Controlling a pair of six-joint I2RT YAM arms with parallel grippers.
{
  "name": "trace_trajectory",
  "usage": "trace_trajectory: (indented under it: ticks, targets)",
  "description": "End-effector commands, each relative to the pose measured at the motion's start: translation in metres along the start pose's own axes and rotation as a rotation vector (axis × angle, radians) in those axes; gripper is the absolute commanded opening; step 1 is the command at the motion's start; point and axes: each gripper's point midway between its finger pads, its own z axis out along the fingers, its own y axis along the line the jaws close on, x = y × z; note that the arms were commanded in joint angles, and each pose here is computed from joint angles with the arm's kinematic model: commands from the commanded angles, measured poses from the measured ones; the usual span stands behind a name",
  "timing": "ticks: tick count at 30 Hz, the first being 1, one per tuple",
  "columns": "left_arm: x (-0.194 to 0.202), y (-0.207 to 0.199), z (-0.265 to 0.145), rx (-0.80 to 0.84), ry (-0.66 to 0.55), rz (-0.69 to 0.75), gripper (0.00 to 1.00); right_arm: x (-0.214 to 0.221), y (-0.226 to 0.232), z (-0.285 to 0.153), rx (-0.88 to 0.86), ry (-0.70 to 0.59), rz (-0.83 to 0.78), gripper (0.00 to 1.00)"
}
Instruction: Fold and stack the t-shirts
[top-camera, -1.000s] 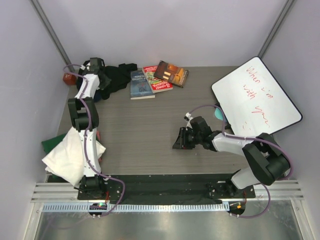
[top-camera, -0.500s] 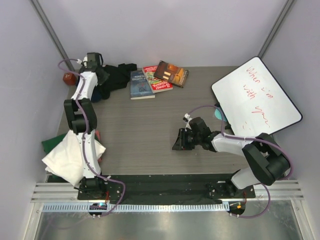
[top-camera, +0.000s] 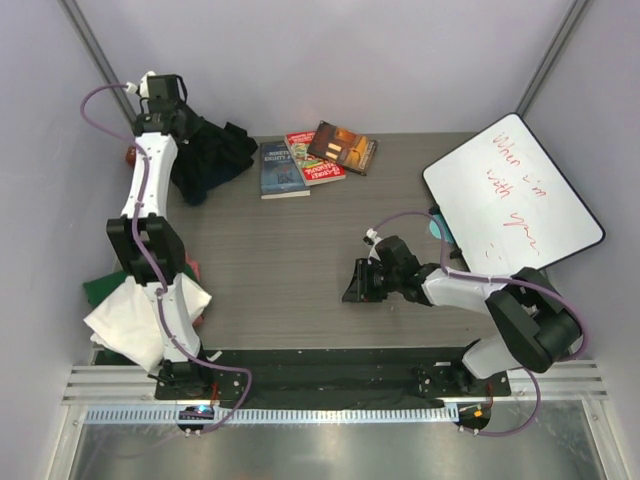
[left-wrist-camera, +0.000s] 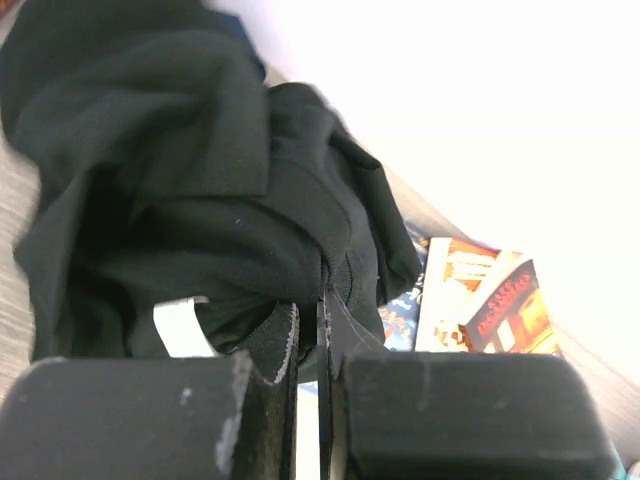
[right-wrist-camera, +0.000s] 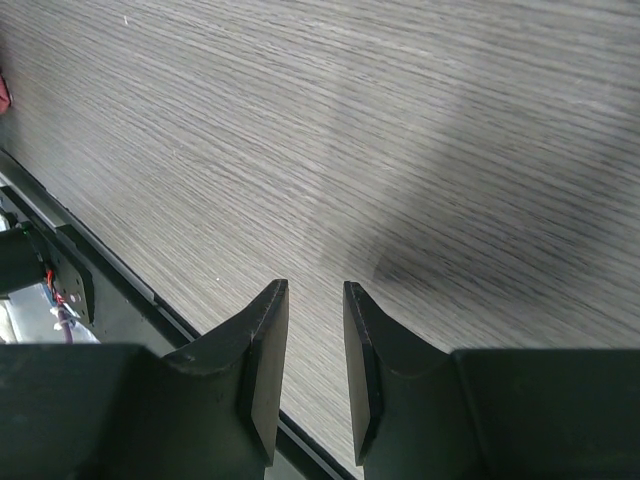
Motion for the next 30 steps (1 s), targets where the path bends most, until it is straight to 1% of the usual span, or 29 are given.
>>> trace_trajectory:
  ticks: [1, 5, 11, 13, 14, 16, 17, 18, 19, 21, 24, 30]
  targets:
    - [-0.021, -0.023, -0.025, 0.079, -0.037, 0.026, 0.00, -0.008, 0.011, -0.005, -0.026, -0.045, -0.001, 0.34]
    - [0.001, -0.011, -0.009, 0.054, 0.022, 0.032, 0.00, -0.009, 0.011, -0.007, -0.020, -0.055, 0.001, 0.34]
    - [0.025, 0.004, 0.020, 0.008, 0.071, 0.037, 0.01, -0.007, 0.006, -0.005, -0.005, -0.049, 0.005, 0.34]
    - [0.034, 0.010, 0.029, -0.015, 0.095, 0.039, 0.06, -0.005, 0.003, -0.001, 0.003, -0.037, 0.007, 0.34]
    - [0.038, 0.012, 0.039, -0.030, 0.107, 0.036, 0.18, -0.005, 0.003, -0.001, 0.005, -0.033, 0.005, 0.34]
    - [0.044, 0.014, 0.047, -0.044, 0.143, 0.039, 0.21, -0.004, 0.001, 0.003, 0.012, -0.023, 0.005, 0.34]
    - [0.059, 0.019, 0.060, -0.051, 0.184, 0.043, 0.25, -0.004, 0.000, 0.004, 0.014, -0.021, 0.006, 0.34]
    - [0.063, 0.020, 0.063, -0.050, 0.197, 0.041, 0.27, -0.005, 0.001, 0.005, 0.014, -0.021, 0.004, 0.34]
    - [0.067, 0.022, 0.066, -0.053, 0.206, 0.040, 0.29, -0.004, -0.002, 0.007, 0.020, -0.013, 0.005, 0.34]
    - [0.076, 0.026, 0.073, -0.058, 0.220, 0.039, 0.31, -0.004, -0.003, 0.009, 0.025, -0.006, 0.005, 0.34]
    - [0.082, 0.029, 0.081, -0.055, 0.215, 0.036, 0.40, -0.004, -0.004, 0.013, 0.031, 0.005, 0.001, 0.34]
    - [0.089, 0.032, 0.091, -0.053, 0.225, 0.051, 0.41, -0.004, -0.007, 0.020, 0.039, 0.022, 0.002, 0.34]
